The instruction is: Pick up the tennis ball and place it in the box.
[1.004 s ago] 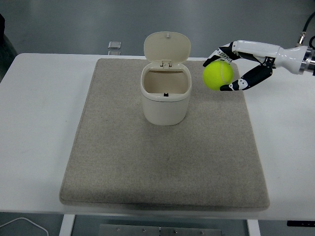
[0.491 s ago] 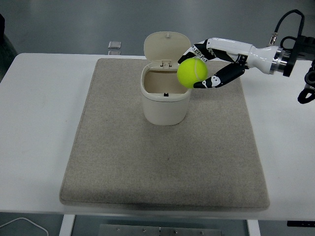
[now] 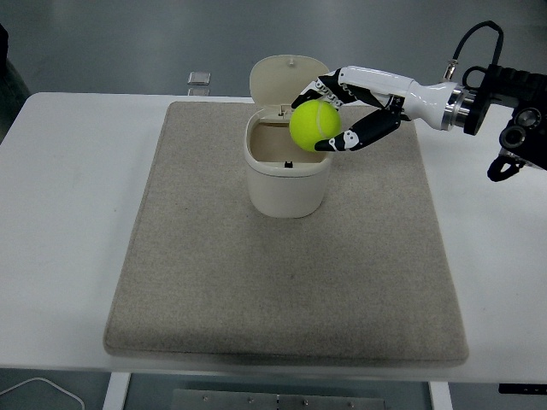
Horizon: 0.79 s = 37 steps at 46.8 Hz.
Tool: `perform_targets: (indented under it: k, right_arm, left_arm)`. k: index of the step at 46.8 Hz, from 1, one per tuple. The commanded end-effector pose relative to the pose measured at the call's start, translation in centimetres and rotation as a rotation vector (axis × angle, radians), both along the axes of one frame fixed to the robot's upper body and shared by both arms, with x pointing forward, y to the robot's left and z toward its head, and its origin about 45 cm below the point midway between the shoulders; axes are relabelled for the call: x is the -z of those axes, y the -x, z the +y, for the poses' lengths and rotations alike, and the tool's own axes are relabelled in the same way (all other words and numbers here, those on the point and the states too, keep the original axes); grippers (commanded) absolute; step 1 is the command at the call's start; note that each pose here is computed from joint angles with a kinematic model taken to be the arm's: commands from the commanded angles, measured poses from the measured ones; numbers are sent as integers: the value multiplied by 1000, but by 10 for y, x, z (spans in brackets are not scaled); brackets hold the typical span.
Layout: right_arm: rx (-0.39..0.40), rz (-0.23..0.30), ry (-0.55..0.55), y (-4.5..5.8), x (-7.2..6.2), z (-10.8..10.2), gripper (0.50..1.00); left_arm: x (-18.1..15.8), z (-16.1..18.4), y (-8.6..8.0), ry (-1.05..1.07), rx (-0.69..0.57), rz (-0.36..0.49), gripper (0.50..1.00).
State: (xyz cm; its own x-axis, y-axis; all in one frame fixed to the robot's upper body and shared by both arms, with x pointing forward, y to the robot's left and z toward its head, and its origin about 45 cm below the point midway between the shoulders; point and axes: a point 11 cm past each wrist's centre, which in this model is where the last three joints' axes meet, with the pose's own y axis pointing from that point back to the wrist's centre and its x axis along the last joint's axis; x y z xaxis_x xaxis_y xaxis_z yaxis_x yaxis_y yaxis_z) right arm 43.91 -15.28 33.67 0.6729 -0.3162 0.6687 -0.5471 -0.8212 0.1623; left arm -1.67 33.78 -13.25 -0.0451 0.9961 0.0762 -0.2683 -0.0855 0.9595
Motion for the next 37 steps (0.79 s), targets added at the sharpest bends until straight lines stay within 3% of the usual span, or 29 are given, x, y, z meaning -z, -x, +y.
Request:
perform_targets:
  k: [1, 7, 17, 28, 37]
  right_arm:
    - [14, -8, 1, -1, 1, 3, 611]
    - [30, -4, 10, -2, 3, 3, 674]
    - [48, 1, 23, -3, 6, 4, 729]
    - [44, 5, 25, -3, 6, 6, 825]
    - [46, 29, 5, -2, 6, 6, 856]
  left_arm:
    - [0, 0, 0, 1, 0, 0, 992]
    - [0, 0, 0, 1, 0, 1, 992]
    - [0, 0, 0, 1, 0, 0, 992]
    - [0, 0, 0, -1, 0, 0, 992]
    - [0, 0, 0, 1, 0, 0, 992]
